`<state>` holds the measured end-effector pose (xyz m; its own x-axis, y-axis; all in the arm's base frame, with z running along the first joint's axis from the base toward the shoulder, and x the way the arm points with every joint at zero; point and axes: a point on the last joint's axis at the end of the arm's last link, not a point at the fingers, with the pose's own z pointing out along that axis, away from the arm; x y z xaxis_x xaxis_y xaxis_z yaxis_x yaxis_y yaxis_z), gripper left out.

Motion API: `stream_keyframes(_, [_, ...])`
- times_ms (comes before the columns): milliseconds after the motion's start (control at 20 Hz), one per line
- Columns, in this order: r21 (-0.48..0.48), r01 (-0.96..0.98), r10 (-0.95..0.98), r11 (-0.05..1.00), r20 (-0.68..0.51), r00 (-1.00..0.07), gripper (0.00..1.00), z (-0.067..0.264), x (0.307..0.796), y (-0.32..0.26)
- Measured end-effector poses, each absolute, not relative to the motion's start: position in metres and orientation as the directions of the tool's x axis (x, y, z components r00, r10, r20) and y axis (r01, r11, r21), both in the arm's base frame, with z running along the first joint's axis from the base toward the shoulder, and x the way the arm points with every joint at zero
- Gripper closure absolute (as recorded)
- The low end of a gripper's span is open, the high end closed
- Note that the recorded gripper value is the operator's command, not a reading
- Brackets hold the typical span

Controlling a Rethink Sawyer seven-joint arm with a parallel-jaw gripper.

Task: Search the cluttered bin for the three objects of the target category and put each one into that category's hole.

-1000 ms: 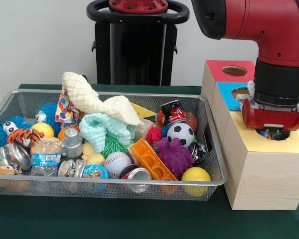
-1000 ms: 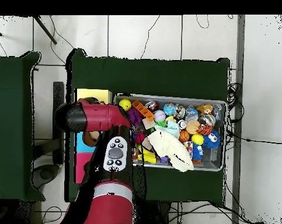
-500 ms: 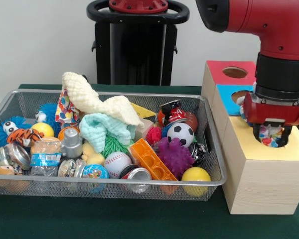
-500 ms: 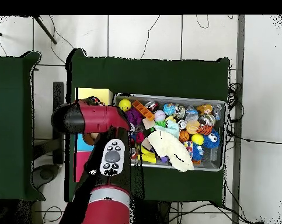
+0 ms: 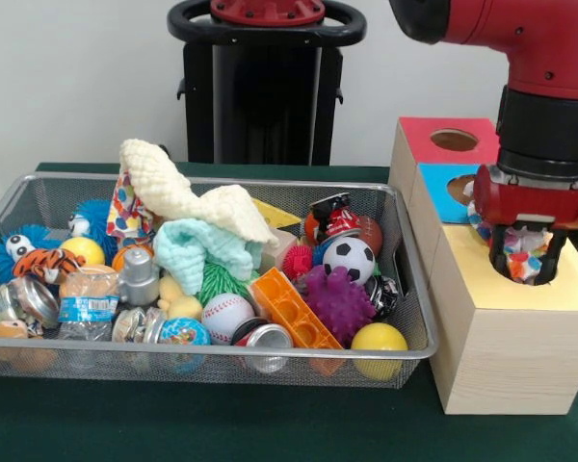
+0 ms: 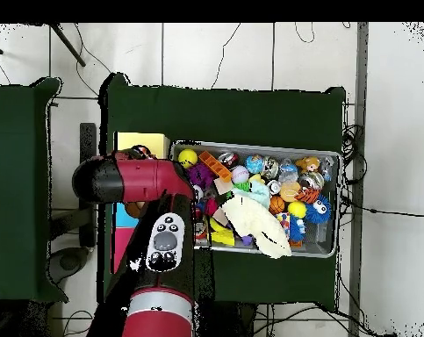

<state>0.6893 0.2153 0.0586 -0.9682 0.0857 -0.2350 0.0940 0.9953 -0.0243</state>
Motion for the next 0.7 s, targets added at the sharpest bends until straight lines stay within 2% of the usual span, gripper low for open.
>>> stream_keyframes(250, [-0.023,0.094,0.087,0.995,-0.211,-0.974,0.0,0.076,0.688,0.216])
stream_keyframes(700, [-0.025,0.092,0.086,0.995,-0.199,-0.976,0.0,0.08,0.687,0.216])
